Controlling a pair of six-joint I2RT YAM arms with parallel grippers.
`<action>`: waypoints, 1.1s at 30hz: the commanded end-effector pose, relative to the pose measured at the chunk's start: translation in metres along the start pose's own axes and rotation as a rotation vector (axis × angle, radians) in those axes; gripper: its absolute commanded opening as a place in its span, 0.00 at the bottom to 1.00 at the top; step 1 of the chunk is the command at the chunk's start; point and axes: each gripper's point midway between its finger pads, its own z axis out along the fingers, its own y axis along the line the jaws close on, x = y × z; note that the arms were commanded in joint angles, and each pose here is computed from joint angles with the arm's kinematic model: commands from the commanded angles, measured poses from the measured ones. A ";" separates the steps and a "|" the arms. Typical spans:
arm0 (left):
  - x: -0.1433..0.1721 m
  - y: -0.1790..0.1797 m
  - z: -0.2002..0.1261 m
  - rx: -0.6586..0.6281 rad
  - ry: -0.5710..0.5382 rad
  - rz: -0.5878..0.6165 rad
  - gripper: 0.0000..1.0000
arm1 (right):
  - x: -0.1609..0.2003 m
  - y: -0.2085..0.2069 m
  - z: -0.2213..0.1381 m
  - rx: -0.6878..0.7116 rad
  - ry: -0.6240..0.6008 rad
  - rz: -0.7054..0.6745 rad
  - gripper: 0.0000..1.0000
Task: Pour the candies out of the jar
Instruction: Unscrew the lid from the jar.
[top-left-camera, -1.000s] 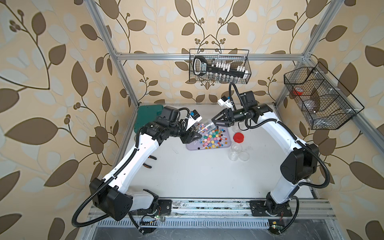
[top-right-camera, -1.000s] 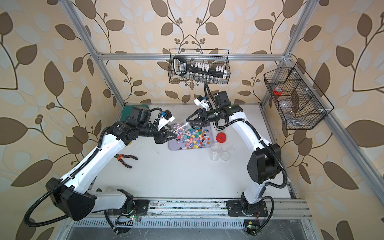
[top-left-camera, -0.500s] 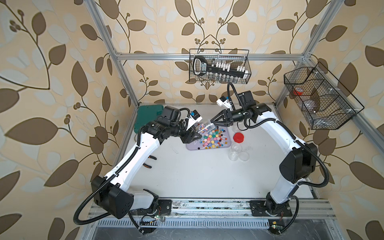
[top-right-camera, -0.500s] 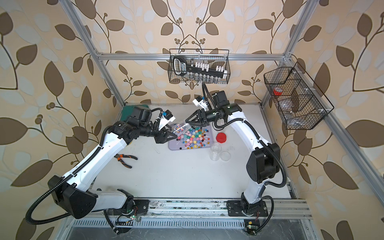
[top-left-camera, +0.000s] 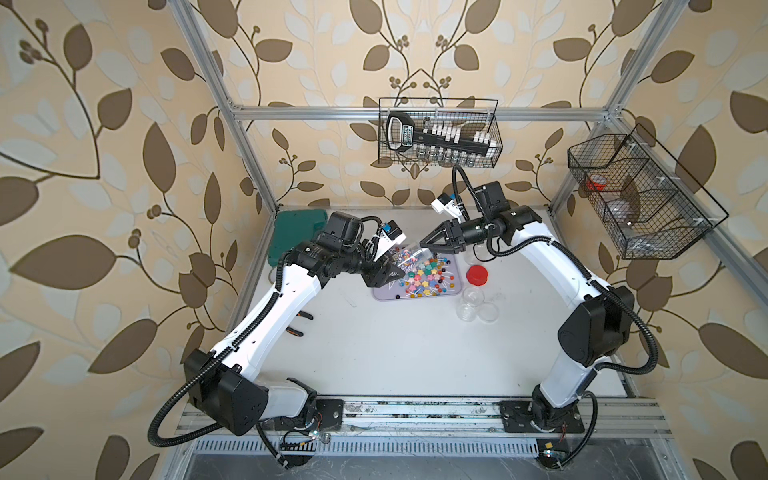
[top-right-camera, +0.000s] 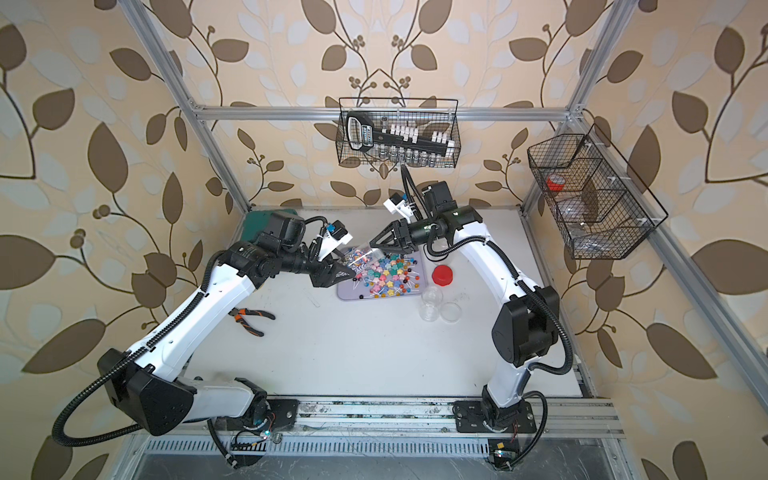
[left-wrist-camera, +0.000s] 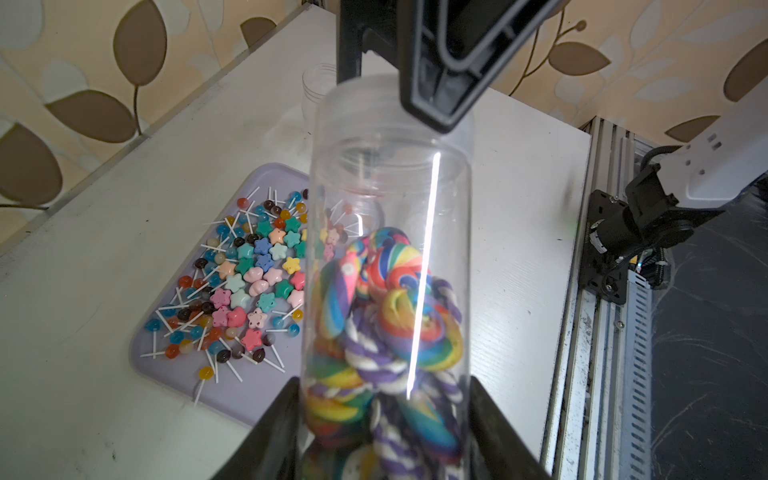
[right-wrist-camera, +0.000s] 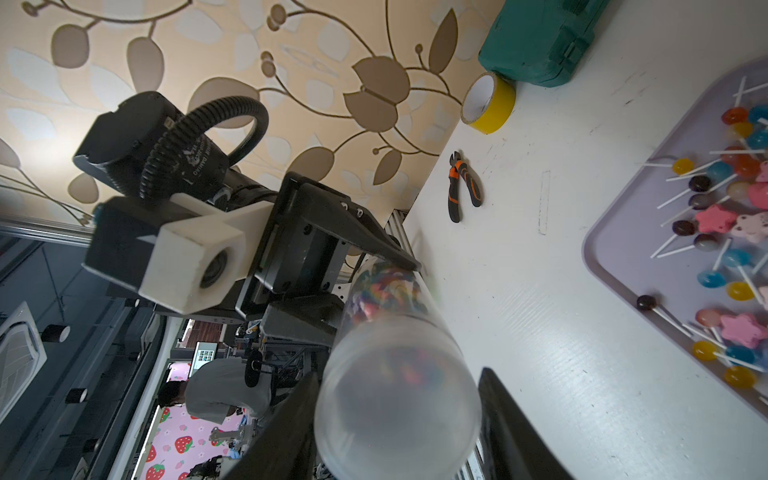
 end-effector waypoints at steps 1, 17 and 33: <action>-0.018 -0.003 -0.007 -0.003 -0.041 0.045 0.51 | -0.006 0.011 0.001 -0.014 -0.001 -0.062 0.49; -0.028 -0.006 0.001 0.059 -0.074 0.021 0.50 | 0.004 0.017 0.002 -0.027 0.022 -0.116 0.42; -0.037 -0.011 0.003 0.106 -0.110 0.007 0.50 | 0.015 0.022 0.001 -0.062 0.036 -0.240 0.37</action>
